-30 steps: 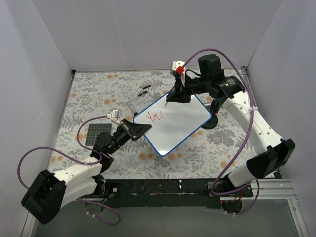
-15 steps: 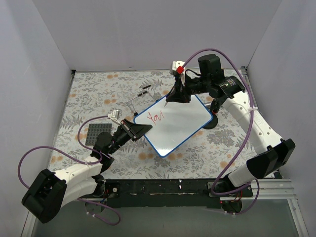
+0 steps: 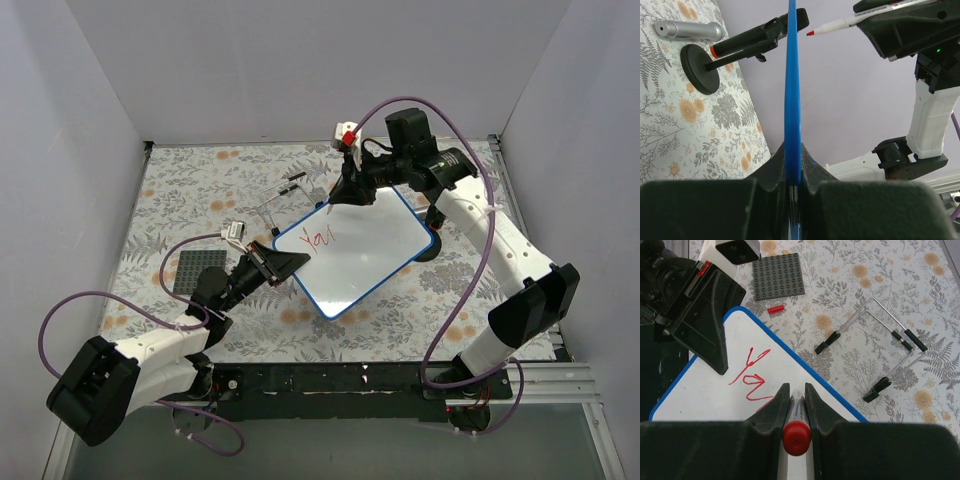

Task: Write a sentence on the whiteboard

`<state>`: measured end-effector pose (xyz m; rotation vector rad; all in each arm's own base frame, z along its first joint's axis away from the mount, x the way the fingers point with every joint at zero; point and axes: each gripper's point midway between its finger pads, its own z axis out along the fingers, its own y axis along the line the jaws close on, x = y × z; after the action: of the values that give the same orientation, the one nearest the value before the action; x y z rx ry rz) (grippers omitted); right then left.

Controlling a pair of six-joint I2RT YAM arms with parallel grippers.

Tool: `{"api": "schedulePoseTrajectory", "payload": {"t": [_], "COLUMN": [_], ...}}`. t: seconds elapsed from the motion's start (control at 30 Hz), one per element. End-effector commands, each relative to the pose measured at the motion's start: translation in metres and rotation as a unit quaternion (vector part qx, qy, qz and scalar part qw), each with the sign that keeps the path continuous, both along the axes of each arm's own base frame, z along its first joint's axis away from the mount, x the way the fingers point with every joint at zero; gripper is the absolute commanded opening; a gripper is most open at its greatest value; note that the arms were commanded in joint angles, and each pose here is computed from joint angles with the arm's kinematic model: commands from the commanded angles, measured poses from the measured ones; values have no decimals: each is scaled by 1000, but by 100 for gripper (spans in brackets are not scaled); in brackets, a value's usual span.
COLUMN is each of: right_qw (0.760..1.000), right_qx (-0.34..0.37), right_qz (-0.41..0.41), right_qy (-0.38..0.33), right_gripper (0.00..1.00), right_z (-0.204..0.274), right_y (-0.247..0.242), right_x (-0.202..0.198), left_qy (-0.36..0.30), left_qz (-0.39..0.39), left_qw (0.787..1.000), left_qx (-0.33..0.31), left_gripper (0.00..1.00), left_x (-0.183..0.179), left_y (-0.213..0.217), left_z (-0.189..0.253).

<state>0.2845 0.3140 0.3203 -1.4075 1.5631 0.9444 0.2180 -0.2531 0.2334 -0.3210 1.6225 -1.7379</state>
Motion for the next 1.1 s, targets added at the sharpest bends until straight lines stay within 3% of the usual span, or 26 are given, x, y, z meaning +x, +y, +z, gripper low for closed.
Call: {"api": "schedulePoseTrajectory", "payload": {"t": [0.0, 0.5, 0.77, 1.07], "right_qw": [1000, 999, 999, 999], "right_qx": [11, -11, 22, -10], "right_qz": [-11, -35, 26, -16], "right_qy": [-27, -31, -24, -29], "right_gripper": [1, 1, 1, 1], "right_z": [17, 5, 22, 2], "right_y": [11, 6, 7, -3], "right_x": [11, 14, -19, -8], "left_qy": [-64, -60, -53, -54], "left_qz": [-15, -7, 2, 4], "left_qw": [996, 997, 997, 997], "left_qx": [-55, -52, -52, -51], "left_gripper": [0, 0, 0, 0], "left_x": [-9, -8, -6, -6], "left_y": [0, 3, 5, 6], "left_z": [48, 45, 43, 43]}}
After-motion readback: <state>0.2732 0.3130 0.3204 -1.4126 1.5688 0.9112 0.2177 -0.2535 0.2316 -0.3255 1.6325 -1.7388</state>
